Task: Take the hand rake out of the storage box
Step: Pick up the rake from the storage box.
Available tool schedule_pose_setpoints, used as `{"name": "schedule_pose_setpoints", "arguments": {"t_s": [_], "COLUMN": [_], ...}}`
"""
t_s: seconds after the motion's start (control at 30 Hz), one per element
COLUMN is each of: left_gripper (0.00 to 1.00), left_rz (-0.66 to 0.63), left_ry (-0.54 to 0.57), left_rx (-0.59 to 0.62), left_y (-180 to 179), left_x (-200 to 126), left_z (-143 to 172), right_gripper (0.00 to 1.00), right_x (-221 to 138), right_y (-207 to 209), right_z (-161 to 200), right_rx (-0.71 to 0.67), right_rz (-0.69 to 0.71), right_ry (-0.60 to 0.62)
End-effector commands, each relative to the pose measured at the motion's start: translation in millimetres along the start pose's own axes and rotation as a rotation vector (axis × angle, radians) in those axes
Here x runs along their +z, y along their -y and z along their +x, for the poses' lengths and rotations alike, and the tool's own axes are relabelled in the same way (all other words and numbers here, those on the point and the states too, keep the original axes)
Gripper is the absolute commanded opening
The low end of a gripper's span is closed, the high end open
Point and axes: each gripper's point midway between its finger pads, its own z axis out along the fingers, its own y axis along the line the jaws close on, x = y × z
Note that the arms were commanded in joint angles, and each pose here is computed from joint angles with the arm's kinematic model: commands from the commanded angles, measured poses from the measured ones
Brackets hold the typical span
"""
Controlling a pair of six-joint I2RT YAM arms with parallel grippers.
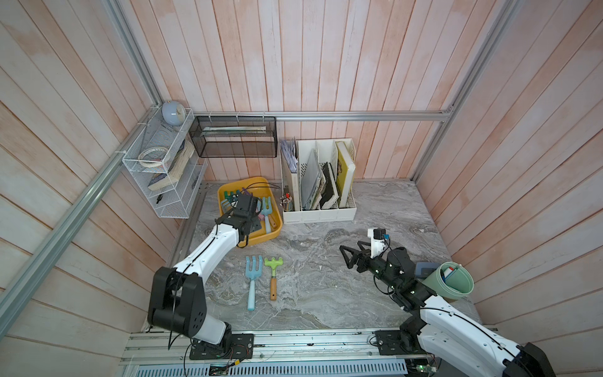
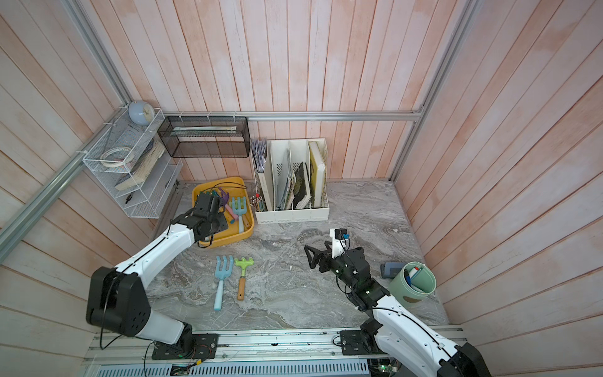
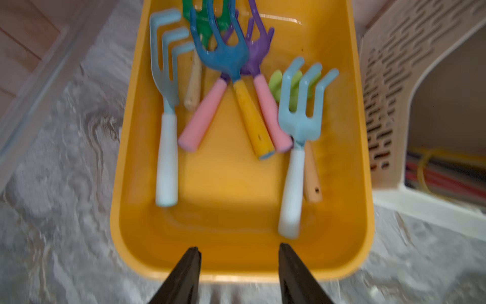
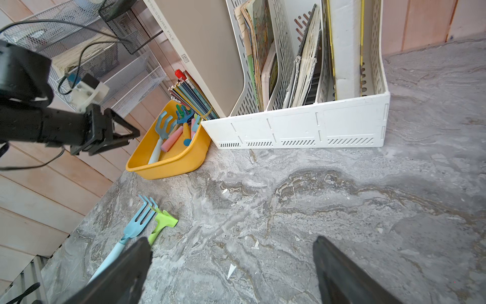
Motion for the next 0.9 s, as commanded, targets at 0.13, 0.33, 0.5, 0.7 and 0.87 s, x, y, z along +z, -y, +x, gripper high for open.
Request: {"name": "schedule_pose_setpoints", "arguments": {"t_s": [0.13,0.33,0.5,0.7,0.87], "left_gripper": [0.49,0.43,0.41,0.41,0.35], "left_rz": [-0.176,-0.313,-0.382,-0.411,-0.395], "left_ry": [-0.073,-0.110,-0.106,-0.117,-0.151], "left_rx": [0.003,-0.005,-0.046,-0.043,-0.040], "left_y": [-33.7,-60.5,-74.7,-82.2,-81.8], "left_x": [73.6,105.4,110.3,111.9,122.6], "left_z": [-26.2,-30.2,-14.9,-5.7,8.8], "right_gripper": [0.98,0.98,0.98,0.98,0.98], "right_x": [8.9,12.1,14.8,17.4,16.4], "right_y": [6.5,10.6,15.0,17.0,19.3], "right_z": [4.1,2.0,4.7,8.3,8.0], "right_rx": [-0.046,-0.070,-0.074,-0.071,-0.066], "right_rz": [0.017,0.042,0.057,0.060,0.071], "right_ry": [-0.005,0.001,-0.006,-0.019,-0.014]}}
